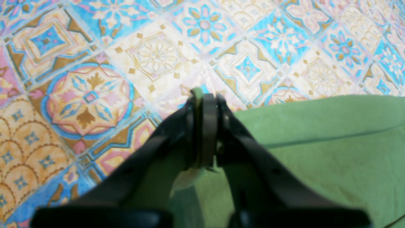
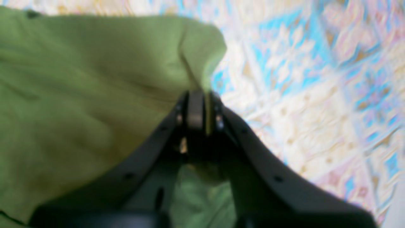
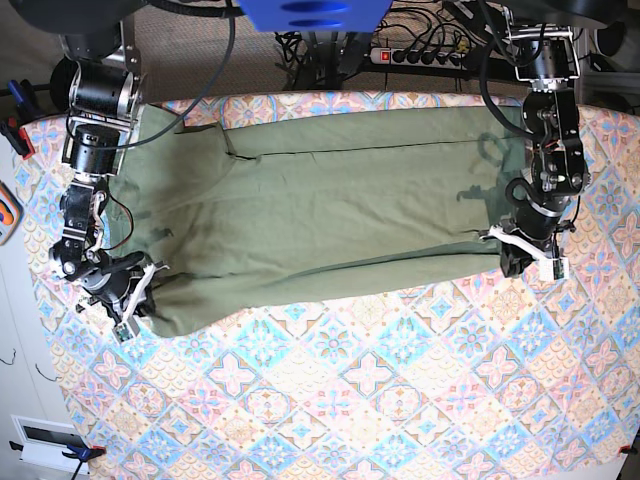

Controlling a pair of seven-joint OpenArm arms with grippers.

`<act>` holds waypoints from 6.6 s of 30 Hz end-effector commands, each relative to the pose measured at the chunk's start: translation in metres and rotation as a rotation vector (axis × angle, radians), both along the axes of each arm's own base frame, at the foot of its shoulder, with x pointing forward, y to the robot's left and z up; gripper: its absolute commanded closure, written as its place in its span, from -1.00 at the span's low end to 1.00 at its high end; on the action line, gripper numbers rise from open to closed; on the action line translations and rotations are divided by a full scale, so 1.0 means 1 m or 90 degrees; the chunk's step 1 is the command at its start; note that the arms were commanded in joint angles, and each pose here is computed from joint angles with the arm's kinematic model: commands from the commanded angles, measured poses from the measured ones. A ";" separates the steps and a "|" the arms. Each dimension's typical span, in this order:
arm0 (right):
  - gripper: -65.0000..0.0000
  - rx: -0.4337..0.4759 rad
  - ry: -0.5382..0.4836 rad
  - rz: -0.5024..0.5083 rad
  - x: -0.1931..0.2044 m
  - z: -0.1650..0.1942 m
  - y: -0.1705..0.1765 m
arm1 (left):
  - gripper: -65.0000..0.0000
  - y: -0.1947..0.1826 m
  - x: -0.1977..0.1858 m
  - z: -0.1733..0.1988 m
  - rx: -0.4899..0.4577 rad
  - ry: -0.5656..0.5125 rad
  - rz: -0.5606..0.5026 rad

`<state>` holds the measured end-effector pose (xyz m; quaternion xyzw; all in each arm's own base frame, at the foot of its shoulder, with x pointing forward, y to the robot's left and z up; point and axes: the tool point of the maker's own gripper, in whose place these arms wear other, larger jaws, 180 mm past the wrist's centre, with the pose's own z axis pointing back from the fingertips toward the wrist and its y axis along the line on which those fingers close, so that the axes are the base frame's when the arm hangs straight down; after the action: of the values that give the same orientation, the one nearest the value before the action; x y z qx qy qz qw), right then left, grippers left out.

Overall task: Layout the t-shirt on the table in an organized manner, then fold the t-shirt properly
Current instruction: 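Fold the hem over toward the shoulder fold with both grippers, then release the hem and reposition both grippers at the strip's ends, then grasp the strip end with the right gripper and pull it outward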

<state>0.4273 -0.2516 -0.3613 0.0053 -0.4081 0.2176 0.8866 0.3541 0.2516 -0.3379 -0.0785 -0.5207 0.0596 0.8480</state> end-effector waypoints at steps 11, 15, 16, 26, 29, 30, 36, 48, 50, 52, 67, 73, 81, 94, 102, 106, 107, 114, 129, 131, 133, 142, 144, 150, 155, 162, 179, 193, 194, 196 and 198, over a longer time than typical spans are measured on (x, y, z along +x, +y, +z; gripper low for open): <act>0.94 -0.003 -0.044 -0.055 -0.021 0.014 -0.034 | 1.00 0.035 -0.019 0.050 0.039 -0.081 0.046; 0.94 -0.005 -0.034 -0.076 -0.027 0.013 -0.045 | 1.00 0.029 -0.028 0.058 0.050 -0.090 0.034; 0.94 -0.008 -0.037 -0.081 -0.027 0.016 -0.047 | 1.00 0.026 -0.032 0.058 0.053 -0.088 0.029; 0.94 -0.063 -0.031 -0.096 -0.057 0.024 -0.061 | 1.00 0.012 -0.070 0.043 0.065 -0.045 0.002; 0.94 -0.075 -0.003 -0.094 -0.074 0.012 -0.061 | 1.00 0.012 -0.082 0.031 0.065 -0.019 0.001; 0.94 -0.079 0.003 -0.091 -0.080 0.009 -0.061 | 1.00 0.013 -0.087 0.028 0.066 -0.009 0.001; 0.94 -0.089 0.024 -0.082 -0.097 -0.002 -0.058 | 1.00 0.013 -0.104 0.014 0.071 0.025 -0.001; 0.93 -0.092 0.059 -0.078 -0.118 -0.020 -0.057 | 1.00 0.029 -0.125 -0.031 0.058 0.109 0.026; 0.93 -0.091 0.061 -0.079 -0.119 -0.021 -0.058 | 1.00 0.033 -0.129 -0.039 0.055 0.125 0.034; 0.93 -0.091 0.062 -0.079 -0.119 -0.021 -0.058 | 1.00 0.037 -0.134 -0.049 0.051 0.142 0.041; 0.30 -0.105 0.033 -0.138 -0.131 -0.002 -0.089 | 0.22 0.024 -0.130 -0.069 0.017 0.163 0.036; 0.30 -0.130 -0.026 -0.124 -0.118 0.031 -0.084 | 0.18 0.012 -0.122 -0.056 0.003 0.129 0.036; 0.30 -0.127 -0.061 -0.078 -0.090 0.046 -0.057 | 0.18 0.013 -0.113 -0.031 -0.012 0.074 0.071; 0.29 -0.077 -0.024 -0.011 -0.034 0.024 -0.017 | 0.18 -0.005 -0.108 -0.013 -0.023 0.058 0.054; -0.06 -0.039 0.016 -0.018 -0.012 0.007 -0.016 | 0.18 -0.006 -0.107 -0.011 -0.022 0.056 0.051; -0.23 -0.008 0.021 -0.027 -0.003 0.000 -0.017 | 0.18 -0.006 -0.107 -0.011 -0.022 0.056 0.051; -0.24 -0.002 0.030 -0.032 -0.002 -0.004 -0.018 | 0.18 -0.006 -0.107 -0.011 -0.022 0.056 0.051; -0.24 0.019 0.038 -0.036 -0.001 -0.011 -0.015 | 0.18 -0.006 -0.107 -0.011 -0.022 0.056 0.051; -0.24 0.059 0.045 -0.016 0.000 -0.023 0.022 | 0.18 -0.006 -0.107 -0.012 -0.023 0.057 0.052; -0.24 0.061 0.047 -0.015 0.000 -0.024 0.024 | 0.18 -0.006 -0.107 -0.012 -0.023 0.057 0.052; -0.24 0.063 0.050 -0.015 -0.001 -0.025 0.025 | 0.18 -0.006 -0.107 -0.012 -0.023 0.057 0.052; -0.23 0.091 0.077 -0.025 -0.009 -0.047 0.026 | 0.18 -0.006 -0.107 -0.012 -0.023 0.057 0.052; -0.16 0.092 0.074 -0.025 -0.009 -0.047 0.026 | 0.18 -0.006 -0.107 -0.012 -0.023 0.057 0.052; 0.54 0.089 0.068 -0.023 -0.007 -0.043 0.026 | 0.18 -0.006 -0.107 -0.012 -0.023 0.057 0.052; 0.96 0.070 0.051 -0.018 -0.016 -0.039 0.023 | 0.18 -0.006 -0.107 -0.012 -0.023 0.057 0.052; 0.94 -0.005 0.024 0.007 -0.036 -0.015 0.022 | 0.18 -0.006 -0.107 -0.011 -0.023 0.056 0.052; 0.95 -0.131 -0.035 0.072 -0.108 0.034 0.046 | 0.18 -0.002 -0.107 -0.023 -0.030 0.071 0.063; 0.95 -0.162 0.056 0.015 -0.188 0.007 0.005 | 0.18 -0.001 -0.096 -0.016 -0.031 0.054 0.062; 0.95 -0.162 0.061 0.017 -0.190 0.005 0.006 | 0.18 -0.001 -0.096 -0.016 -0.031 0.054 0.062; 0.94 -0.162 0.064 0.016 -0.191 0.004 0.005 | 0.18 -0.001 -0.096 -0.016 -0.031 0.054 0.062; 0.88 -0.163 0.065 0.015 -0.191 0.004 0.005 | 0.18 -0.001 -0.095 -0.016 -0.031 0.053 0.062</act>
<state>0.2263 -0.2455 -0.3705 -0.0859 -0.3079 0.2760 0.9064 0.2528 0.2473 -0.3651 -0.0725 -0.4669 0.1212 0.8729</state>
